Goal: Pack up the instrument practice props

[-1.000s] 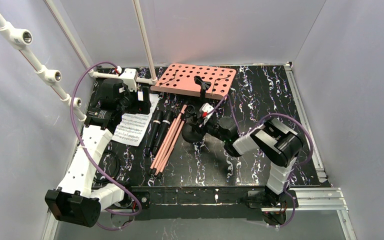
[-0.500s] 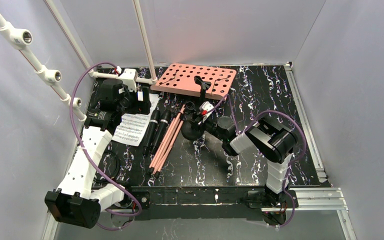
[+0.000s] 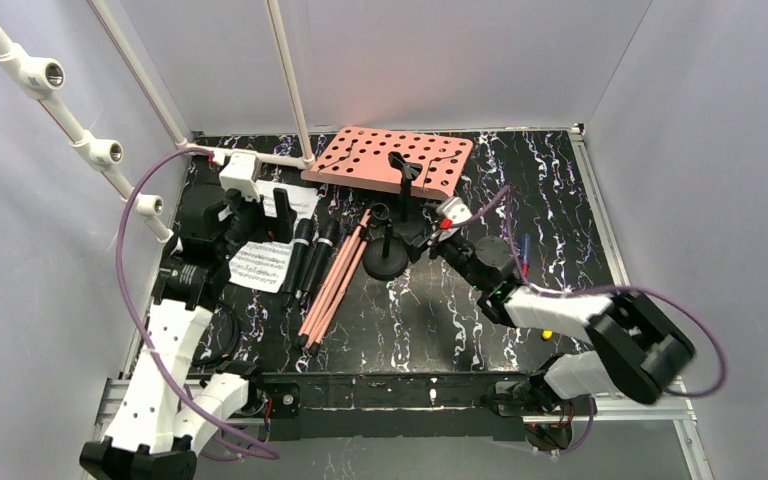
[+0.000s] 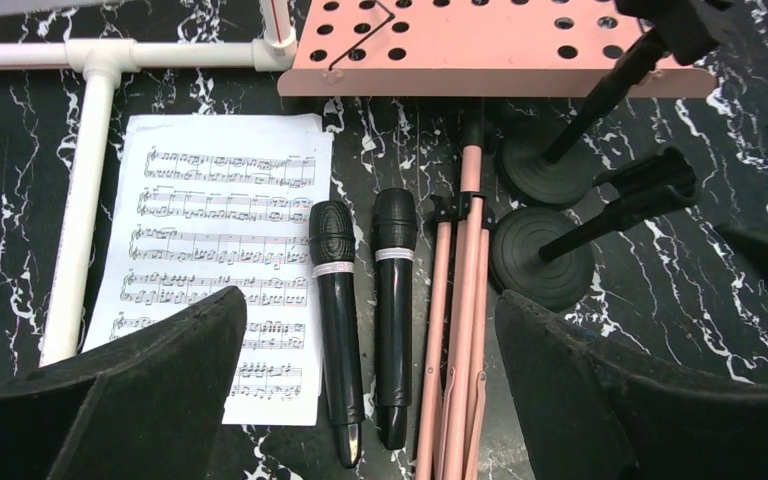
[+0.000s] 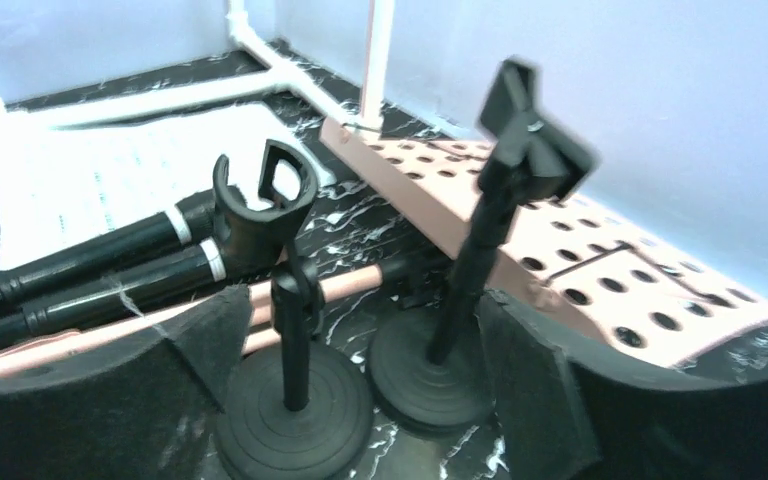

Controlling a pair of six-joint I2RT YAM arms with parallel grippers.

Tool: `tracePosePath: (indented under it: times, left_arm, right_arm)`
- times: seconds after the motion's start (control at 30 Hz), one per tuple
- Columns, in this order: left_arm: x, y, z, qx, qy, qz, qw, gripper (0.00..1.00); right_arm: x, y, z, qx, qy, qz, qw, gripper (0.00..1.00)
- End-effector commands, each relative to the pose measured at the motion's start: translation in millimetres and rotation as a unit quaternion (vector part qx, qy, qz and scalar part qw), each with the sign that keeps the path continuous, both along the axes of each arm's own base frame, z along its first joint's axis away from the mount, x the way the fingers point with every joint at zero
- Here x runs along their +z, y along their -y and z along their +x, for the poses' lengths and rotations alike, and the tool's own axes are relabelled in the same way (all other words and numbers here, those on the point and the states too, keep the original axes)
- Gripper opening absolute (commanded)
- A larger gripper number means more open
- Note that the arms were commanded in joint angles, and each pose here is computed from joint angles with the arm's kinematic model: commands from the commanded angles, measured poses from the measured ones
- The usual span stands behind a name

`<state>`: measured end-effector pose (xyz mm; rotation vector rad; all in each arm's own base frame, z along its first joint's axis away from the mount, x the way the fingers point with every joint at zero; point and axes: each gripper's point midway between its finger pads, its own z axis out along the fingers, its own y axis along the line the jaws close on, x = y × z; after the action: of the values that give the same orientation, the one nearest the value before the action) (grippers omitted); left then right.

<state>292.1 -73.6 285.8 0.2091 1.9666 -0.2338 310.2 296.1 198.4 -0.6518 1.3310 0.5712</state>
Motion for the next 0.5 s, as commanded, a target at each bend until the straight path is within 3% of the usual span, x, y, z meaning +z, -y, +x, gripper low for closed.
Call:
tracePosePath:
  times: [0.0, 0.27, 0.47]
  left_arm:
    - [19, 2, -15, -0.014, 0.057, -0.016, 0.998, 0.94]
    - [54, -14, -69, 0.009, 0.160, -0.046, 0.986, 0.98]
    - [73, -45, -111, 0.069, 0.237, -0.048, 0.968, 0.98]
  right_arm:
    - [32, 44, -7, -0.073, 0.018, -0.023, 0.997, 0.98]
    - [110, 141, -47, -0.199, 0.049, 0.005, 0.979, 0.99]
    - [150, 221, -80, -0.312, 0.049, 0.051, 0.948, 0.99]
